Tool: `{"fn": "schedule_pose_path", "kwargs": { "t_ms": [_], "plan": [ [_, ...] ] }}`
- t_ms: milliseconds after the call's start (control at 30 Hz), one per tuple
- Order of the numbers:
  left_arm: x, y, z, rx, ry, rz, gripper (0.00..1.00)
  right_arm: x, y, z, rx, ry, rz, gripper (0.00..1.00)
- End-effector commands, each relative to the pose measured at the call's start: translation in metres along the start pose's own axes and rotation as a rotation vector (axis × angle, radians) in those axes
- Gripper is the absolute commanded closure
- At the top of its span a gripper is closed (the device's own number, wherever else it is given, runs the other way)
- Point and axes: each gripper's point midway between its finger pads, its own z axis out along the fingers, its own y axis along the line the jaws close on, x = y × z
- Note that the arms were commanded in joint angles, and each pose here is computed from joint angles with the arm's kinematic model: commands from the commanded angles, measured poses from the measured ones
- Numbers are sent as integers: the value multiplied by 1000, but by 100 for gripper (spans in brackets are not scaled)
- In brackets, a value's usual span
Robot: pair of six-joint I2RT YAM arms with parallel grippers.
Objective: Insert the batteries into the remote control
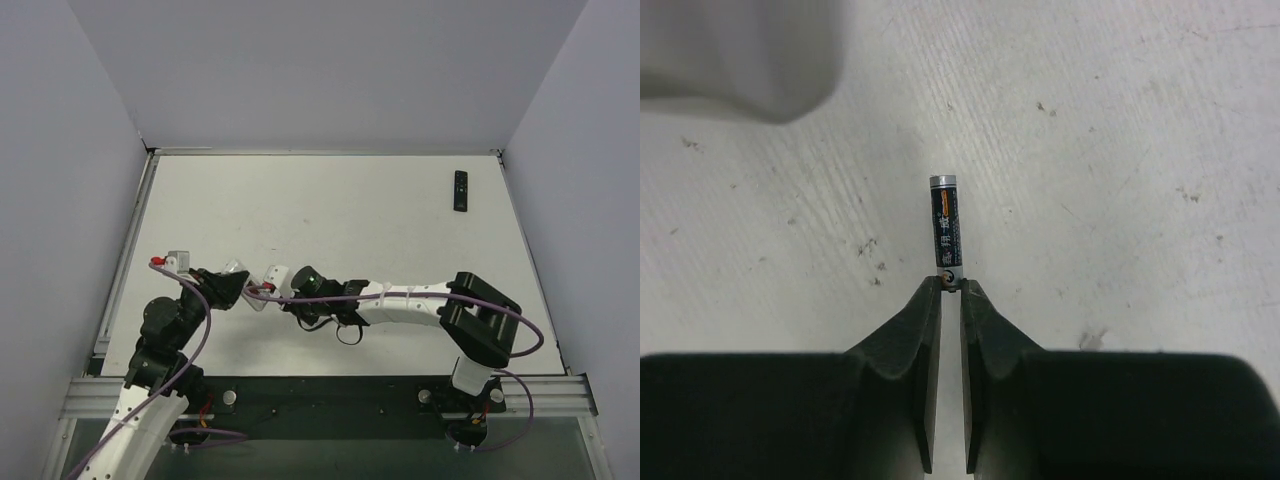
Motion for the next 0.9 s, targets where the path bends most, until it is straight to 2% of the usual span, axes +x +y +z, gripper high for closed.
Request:
{"fn": "schedule_pose_path", "kwargs": {
  "t_ms": [0, 33, 167, 233, 267, 400, 633, 867],
  "plan": [
    [-10, -49, 6, 265, -27, -52, 100, -16, -12, -41, 78, -57, 80, 100],
    [-13, -57, 8, 316, -45, -58, 100, -24, -13, -54, 88, -89, 86, 100],
    [4, -62, 15, 383, 17, -129, 100, -19, -21, -90, 148, -88, 143, 100],
    [9, -61, 19, 394, 33, -140, 100, -30, -27, -112, 182, -143, 197, 100],
    [11, -61, 19, 399, 37, -153, 100, -23, -25, -119, 182, -117, 208, 100],
    [18, -59, 25, 408, 55, -184, 100, -47, -14, -150, 125, -198, 292, 100],
    [19, -78, 30, 477, 20, -208, 100, -64, 2, -161, 89, -136, 335, 100],
    [15, -101, 38, 520, -33, -245, 100, -76, 5, -161, 130, -111, 389, 100]
  ]
}}
